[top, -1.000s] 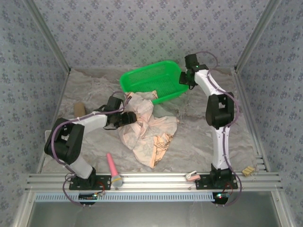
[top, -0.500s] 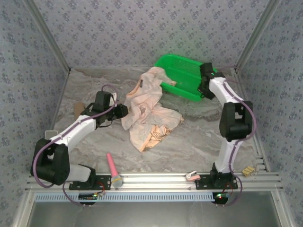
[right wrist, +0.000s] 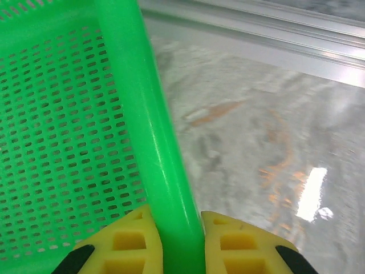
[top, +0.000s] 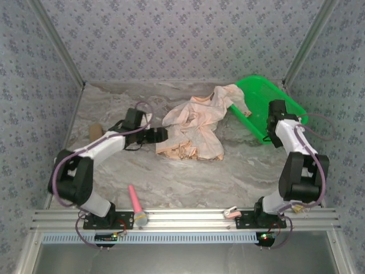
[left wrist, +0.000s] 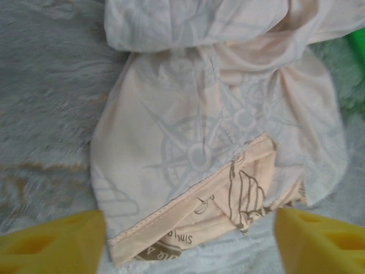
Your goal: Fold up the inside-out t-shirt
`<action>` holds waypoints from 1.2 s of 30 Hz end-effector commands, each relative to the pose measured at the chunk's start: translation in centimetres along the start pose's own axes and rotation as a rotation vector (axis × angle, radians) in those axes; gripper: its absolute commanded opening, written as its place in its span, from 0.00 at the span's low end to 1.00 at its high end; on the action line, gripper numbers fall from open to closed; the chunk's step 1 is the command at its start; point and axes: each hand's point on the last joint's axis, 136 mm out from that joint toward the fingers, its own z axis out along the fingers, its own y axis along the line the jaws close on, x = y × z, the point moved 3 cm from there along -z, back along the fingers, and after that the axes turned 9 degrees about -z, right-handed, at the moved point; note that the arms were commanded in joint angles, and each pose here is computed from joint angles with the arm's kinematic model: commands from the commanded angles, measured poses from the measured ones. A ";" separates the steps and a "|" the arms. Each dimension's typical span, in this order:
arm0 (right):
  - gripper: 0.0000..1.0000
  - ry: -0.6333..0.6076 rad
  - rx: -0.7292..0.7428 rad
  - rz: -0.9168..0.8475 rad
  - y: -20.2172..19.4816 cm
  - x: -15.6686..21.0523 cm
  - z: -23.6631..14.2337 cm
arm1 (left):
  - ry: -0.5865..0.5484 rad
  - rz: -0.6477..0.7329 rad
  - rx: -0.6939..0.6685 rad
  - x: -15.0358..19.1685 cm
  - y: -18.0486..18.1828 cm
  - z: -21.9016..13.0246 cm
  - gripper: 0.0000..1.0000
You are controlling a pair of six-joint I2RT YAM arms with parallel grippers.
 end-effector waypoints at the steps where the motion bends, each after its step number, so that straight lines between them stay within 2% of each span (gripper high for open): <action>1: 0.11 -0.047 0.138 0.168 -4.9 0.4 -0.1 | -0.071 0.121 -0.034 -2.3 -3.1 2.2 0.95; 2: 0.10 -0.037 0.134 0.206 -5.3 0.7 0.1 | -0.076 0.133 -0.054 -2.7 -3.3 3.2 1.00; 8: 0.09 -0.022 0.109 0.290 -5.0 0.6 0.7 | -0.045 0.190 -0.317 -3.8 -1.2 10.9 1.00; 10: 0.08 -0.022 0.111 0.296 -5.0 0.6 0.8 | -0.004 0.239 -0.386 -3.1 -0.5 13.1 0.94; 11: 0.08 -0.022 0.114 0.301 -5.0 0.7 0.8 | 0.025 0.243 -0.408 -2.6 -0.2 13.9 0.86; 13: 0.08 -0.017 0.126 0.314 -5.4 0.9 0.9 | 0.062 0.241 -0.406 -2.0 -0.2 14.8 0.58; 15: 0.08 -0.013 0.132 0.322 -5.6 0.9 1.1 | 0.059 0.249 -0.378 -1.5 -0.5 14.9 0.38; 16: 0.08 -0.010 0.131 0.326 -5.7 1.0 1.2 | 0.052 0.265 -0.340 -1.3 -1.1 14.7 0.22; 17: 0.08 -0.009 0.134 0.328 -5.8 1.0 1.3 | 0.049 0.274 -0.321 -1.3 -1.3 14.3 0.13; 18: 0.08 -0.007 0.137 0.330 -6.0 1.0 1.4 | 0.040 0.284 -0.309 -1.3 -1.6 13.6 0.00; 24: 0.08 -0.021 0.134 0.353 -6.4 -0.1 2.0 | -0.079 0.247 -0.245 -3.6 -2.9 5.6 0.00; 27: 0.07 -0.027 0.135 0.376 -6.3 -1.2 2.7 | -0.115 0.161 -0.217 -4.1 -3.7 -1.2 0.00; 30: 0.06 -0.020 0.119 0.383 -5.6 -2.2 3.2 | -0.217 0.237 -0.272 -3.3 -4.6 -8.5 0.00; 32: 0.06 -0.034 0.115 0.394 -5.1 -2.7 3.2 | -0.284 0.213 -0.260 -2.7 -4.0 -12.3 0.00; 34: 0.06 -0.044 0.109 0.421 -4.6 -2.9 3.4 | -0.314 0.197 -0.201 -1.8 -3.5 -13.8 0.00; 36: 0.06 -0.050 0.092 0.441 -3.7 -3.1 3.4 | -0.306 0.175 -0.147 -1.0 -2.9 -13.4 0.00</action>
